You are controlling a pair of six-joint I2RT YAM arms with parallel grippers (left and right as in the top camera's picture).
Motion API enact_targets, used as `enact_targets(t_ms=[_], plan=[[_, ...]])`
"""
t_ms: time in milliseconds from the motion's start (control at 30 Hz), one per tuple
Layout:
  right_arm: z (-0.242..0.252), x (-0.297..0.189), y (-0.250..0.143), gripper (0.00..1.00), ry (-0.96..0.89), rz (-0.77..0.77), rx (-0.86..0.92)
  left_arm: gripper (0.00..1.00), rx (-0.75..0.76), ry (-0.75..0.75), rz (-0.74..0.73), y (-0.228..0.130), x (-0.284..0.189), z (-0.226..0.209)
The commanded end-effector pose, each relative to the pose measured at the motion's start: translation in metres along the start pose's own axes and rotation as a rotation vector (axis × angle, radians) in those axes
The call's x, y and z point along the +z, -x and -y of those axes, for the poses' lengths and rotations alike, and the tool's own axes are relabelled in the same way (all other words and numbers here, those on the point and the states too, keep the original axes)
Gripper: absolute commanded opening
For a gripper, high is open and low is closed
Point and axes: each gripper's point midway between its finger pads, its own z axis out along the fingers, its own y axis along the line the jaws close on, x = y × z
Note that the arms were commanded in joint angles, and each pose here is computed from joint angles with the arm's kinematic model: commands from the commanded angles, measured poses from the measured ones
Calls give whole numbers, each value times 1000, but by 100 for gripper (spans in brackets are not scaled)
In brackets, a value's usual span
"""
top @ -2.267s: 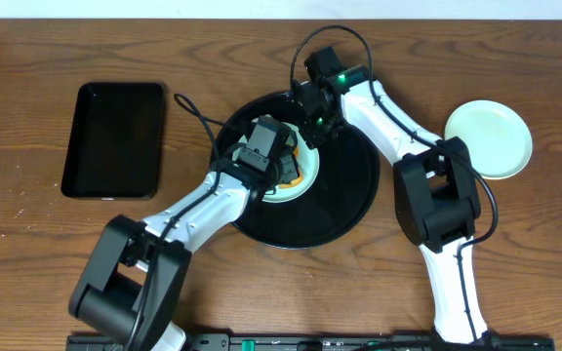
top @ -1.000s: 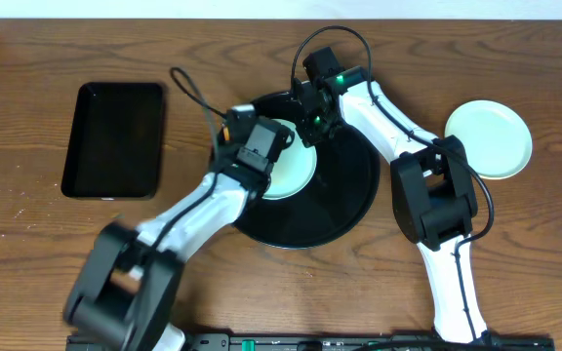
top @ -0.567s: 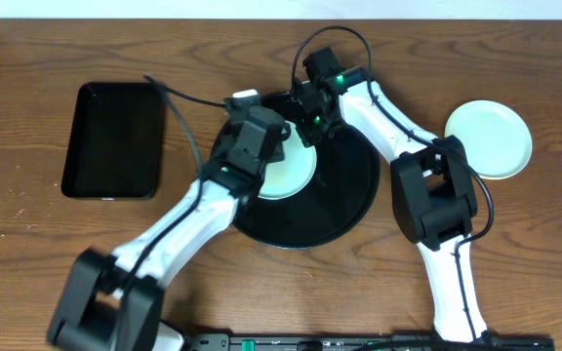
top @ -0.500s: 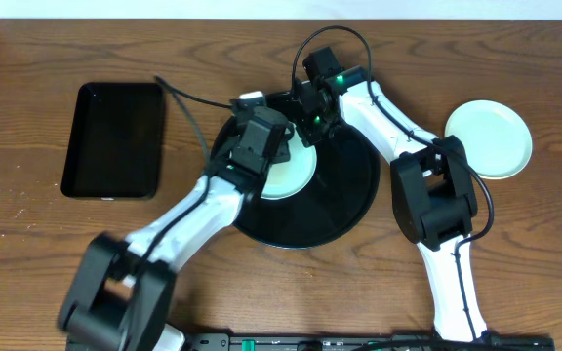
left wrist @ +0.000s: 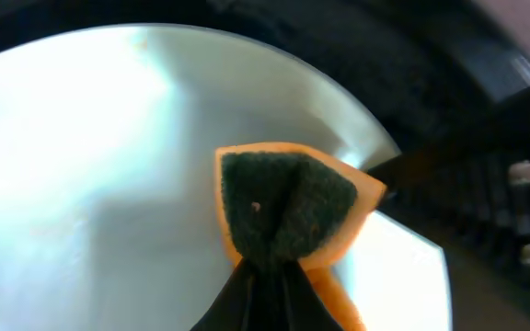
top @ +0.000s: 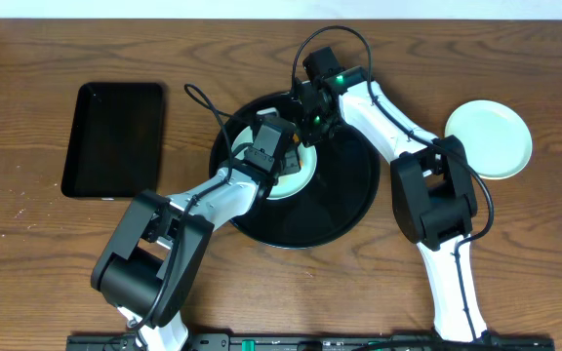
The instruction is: Clean dirty plates on tray and stack at the side
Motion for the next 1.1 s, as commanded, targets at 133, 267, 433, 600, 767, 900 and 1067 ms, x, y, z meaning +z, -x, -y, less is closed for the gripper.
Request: enact_targets(t_ms=[133,267,433,600,767,900,1067], plan=[[11,37,-21,1,-55,-83,20,8,242,248,-36,-11,-2,-52],[11,37,-21,1,-55,-83,20,8,285,403,-5,-3,-16,-77],[11,37,-21,1,-55,-83,20,8,283,508,118,30,-49,-86],[11,37,-21,1,-54,-83,21,8,241,465,264,68,-95,-68],[10,32,-20,1,-54,-81,21,8,196,297,336,87,-138,-38],[5,5,-10,1,-63,-48,13,8,194,208,323,84,-159,-27],[12,-65,18,1,-205,101,-15,8,212,263,233,64,-158,-43]])
